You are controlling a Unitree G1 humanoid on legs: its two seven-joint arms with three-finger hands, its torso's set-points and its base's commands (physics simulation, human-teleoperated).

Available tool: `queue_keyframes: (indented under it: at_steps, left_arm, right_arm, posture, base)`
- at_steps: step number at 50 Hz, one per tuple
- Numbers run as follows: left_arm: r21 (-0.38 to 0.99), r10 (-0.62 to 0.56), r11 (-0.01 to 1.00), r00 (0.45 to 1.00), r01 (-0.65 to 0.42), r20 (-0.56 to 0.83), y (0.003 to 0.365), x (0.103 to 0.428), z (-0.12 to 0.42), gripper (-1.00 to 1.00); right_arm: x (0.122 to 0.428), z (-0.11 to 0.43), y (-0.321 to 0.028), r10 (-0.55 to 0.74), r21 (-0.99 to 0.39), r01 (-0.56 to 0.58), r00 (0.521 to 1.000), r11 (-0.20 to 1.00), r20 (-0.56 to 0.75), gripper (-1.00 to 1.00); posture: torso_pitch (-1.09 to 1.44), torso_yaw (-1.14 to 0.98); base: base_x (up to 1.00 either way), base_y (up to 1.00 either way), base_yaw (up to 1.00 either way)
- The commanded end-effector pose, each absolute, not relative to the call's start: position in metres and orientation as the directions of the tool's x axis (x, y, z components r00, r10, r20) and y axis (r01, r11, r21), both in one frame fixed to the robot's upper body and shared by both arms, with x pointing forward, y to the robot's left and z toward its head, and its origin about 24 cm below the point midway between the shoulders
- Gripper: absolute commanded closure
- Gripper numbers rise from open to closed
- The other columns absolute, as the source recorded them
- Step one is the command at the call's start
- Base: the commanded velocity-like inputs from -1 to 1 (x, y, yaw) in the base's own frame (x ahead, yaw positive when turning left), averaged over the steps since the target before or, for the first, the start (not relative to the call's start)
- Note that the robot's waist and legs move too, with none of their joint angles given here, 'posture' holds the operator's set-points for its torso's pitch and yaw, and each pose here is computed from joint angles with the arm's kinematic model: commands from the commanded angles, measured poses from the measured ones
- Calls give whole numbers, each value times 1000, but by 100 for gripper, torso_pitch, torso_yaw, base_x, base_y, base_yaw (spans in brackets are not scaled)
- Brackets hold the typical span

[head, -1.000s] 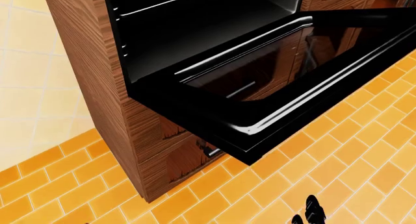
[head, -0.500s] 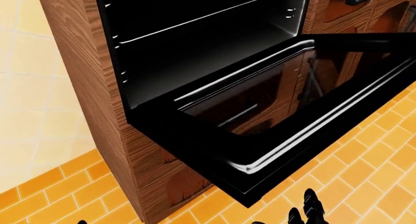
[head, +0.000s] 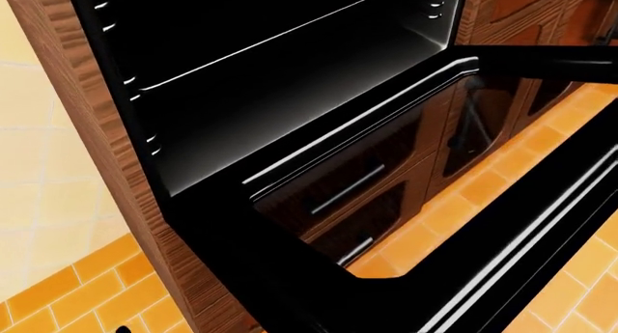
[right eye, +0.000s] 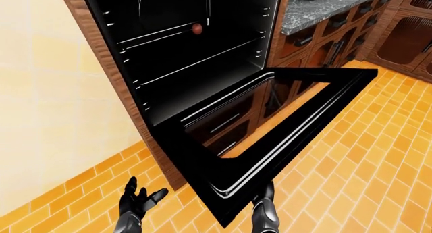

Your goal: Close the oven door.

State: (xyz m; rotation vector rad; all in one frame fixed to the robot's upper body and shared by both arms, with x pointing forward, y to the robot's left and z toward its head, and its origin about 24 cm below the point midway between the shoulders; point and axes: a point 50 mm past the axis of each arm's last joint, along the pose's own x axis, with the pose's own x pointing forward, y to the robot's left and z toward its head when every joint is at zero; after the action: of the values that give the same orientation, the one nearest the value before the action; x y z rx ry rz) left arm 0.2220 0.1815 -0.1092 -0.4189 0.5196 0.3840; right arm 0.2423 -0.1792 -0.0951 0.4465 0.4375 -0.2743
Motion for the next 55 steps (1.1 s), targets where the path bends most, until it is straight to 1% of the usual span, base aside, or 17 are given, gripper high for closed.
queue_keyframes:
  at_steps: [1, 24, 35, 45, 50, 55]
  left_arm:
    - [-303, 238, 858, 843, -416, -483, 181, 235, -99, -100]
    - [-302, 238, 858, 843, -415, -482, 180, 236, -98, -100]
    - [-303, 238, 858, 843, -415, -482, 180, 236, -98, -100]
    - [-306, 239, 856, 843, -417, -481, 181, 236, -98, -100]
    - [-307, 238, 855, 843, -417, -482, 181, 236, -98, -100]
    - [-308, 237, 855, 843, -417, -483, 180, 237, -98, -100]
  right_arm:
    - [256, -82, -185, -180, 356, 324, 906, 877, -383, -100]
    - [257, -81, -185, -176, 361, 319, 909, 876, -377, -100]
    - [265, -74, -185, -163, 378, 294, 925, 878, -343, -100]
    - [292, -51, -180, -109, 379, 214, 954, 900, -280, -100]
    - [312, -33, -176, -63, 393, 152, 971, 907, -231, -100]
    - [317, -27, -176, -39, 418, 129, 975, 899, -218, -100]
  posture:
    - [0, 0]
    - [0, 0]
    - [0, 0]
    - [0, 0]
    - [0, 0]
    - [0, 0]
  base:
    - [0, 0, 0]
    - [0, 0, 0]
    - [0, 0, 0]
    - [0, 0, 0]
    - [0, 0, 0]
    - [0, 0, 0]
